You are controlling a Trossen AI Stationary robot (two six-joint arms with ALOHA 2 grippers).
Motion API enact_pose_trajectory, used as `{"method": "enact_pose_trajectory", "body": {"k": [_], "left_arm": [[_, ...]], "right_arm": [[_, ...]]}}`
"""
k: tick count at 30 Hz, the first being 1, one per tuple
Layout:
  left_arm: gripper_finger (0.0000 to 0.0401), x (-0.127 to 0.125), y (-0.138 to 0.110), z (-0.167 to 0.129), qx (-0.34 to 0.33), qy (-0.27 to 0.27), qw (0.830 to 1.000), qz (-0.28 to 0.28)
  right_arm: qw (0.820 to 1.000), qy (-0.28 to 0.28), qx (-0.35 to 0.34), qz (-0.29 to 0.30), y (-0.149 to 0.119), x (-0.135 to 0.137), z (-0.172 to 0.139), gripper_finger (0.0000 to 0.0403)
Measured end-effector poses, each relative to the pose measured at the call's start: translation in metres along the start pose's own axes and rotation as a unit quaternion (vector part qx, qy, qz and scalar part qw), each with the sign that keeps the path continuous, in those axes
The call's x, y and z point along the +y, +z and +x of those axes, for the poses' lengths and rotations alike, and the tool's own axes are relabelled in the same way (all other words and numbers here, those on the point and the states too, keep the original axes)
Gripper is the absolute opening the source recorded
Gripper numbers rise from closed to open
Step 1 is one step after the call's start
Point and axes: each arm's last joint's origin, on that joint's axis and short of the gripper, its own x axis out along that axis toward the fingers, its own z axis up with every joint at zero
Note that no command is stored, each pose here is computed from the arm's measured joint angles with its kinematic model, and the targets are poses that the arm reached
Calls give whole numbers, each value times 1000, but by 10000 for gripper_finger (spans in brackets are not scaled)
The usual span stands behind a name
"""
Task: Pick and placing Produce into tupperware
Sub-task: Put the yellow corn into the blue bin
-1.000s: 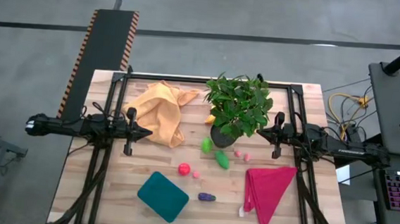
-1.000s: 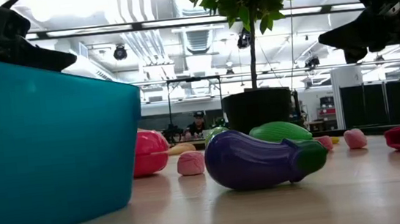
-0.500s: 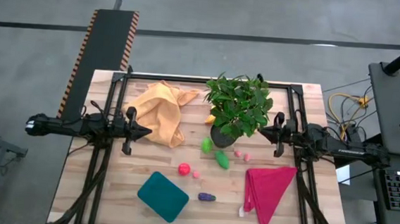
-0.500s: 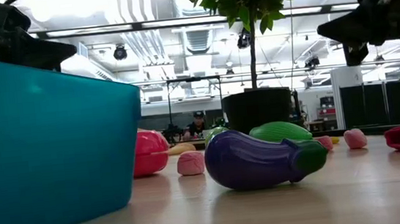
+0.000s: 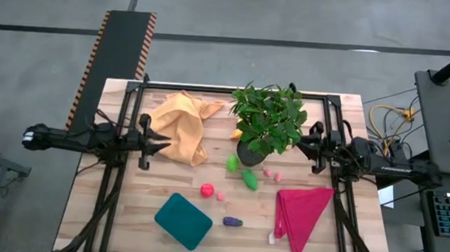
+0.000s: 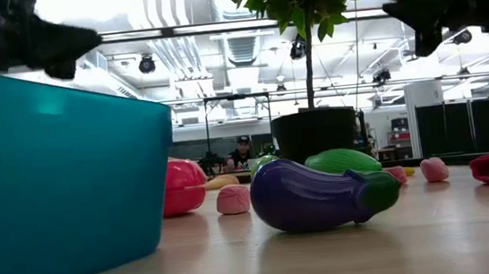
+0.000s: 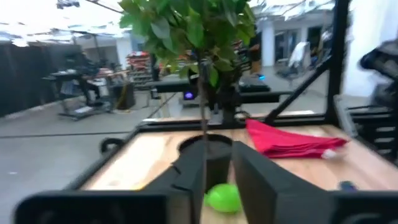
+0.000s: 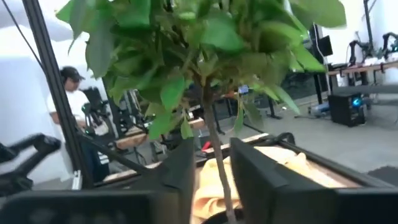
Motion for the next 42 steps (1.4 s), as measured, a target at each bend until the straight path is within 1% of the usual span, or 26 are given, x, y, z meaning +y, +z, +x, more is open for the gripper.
{"method": "enact_pose_trajectory", "body": {"k": [3, 5, 7, 9, 11, 14, 17, 19, 23, 25, 28, 30, 31, 33, 35, 39, 42], "left_arm": [[120, 3, 19, 8, -9, 31, 999, 17], [133, 5, 32, 14, -15, 63, 997, 34], [138, 7, 46, 20, -17, 91, 995, 47], [139, 8, 55, 28, -5, 107, 992, 69], [140, 7, 57, 37, 17, 118, 987, 105], [140, 7, 59, 46, 33, 131, 982, 129], [140, 6, 57, 53, 47, 134, 981, 135], [140, 7, 66, 55, 27, 141, 981, 128], [140, 7, 72, 57, -6, 149, 982, 117], [140, 7, 74, 57, -18, 152, 982, 112], [140, 8, 77, 55, -32, 154, 982, 105], [140, 7, 78, 55, -36, 149, 984, 95], [140, 7, 78, 54, -39, 145, 985, 86], [140, 7, 79, 53, -48, 138, 987, 65], [140, 7, 80, 53, -54, 129, 989, 53], [140, 7, 80, 53, -55, 124, 989, 53], [140, 7, 81, 52, -59, 125, 989, 52]], "right_arm": [[999, 0, -2, -40, 17, 4, 9, 150], [998, 0, 0, -64, 33, 8, 17, 169], [996, -15, 33, -80, 46, 10, 25, 181], [990, -51, 96, -87, 56, 11, 33, 187], [977, -89, 169, -95, 64, 11, 39, 189], [950, -148, 260, -86, 73, 11, 45, 187], [926, -197, 312, -74, 83, 11, 49, 183], [917, -218, 329, -66, 89, 12, 52, 179], [905, -229, 352, -64, 88, 11, 58, 173], [896, -238, 368, -72, 84, 10, 58, 170], [869, -283, 396, -87, 73, 5, 54, 164], [859, -311, 399, -84, 67, 3, 51, 160], [856, -322, 396, -77, 64, 2, 48, 158], [854, -335, 393, -59, 57, 0, 42, 155], [855, -337, 390, -53, 50, -1, 33, 152], [886, -305, 346, -39, 52, 0, 21, 148], [910, -272, 313, -28, 60, 2, 12, 148]]}}
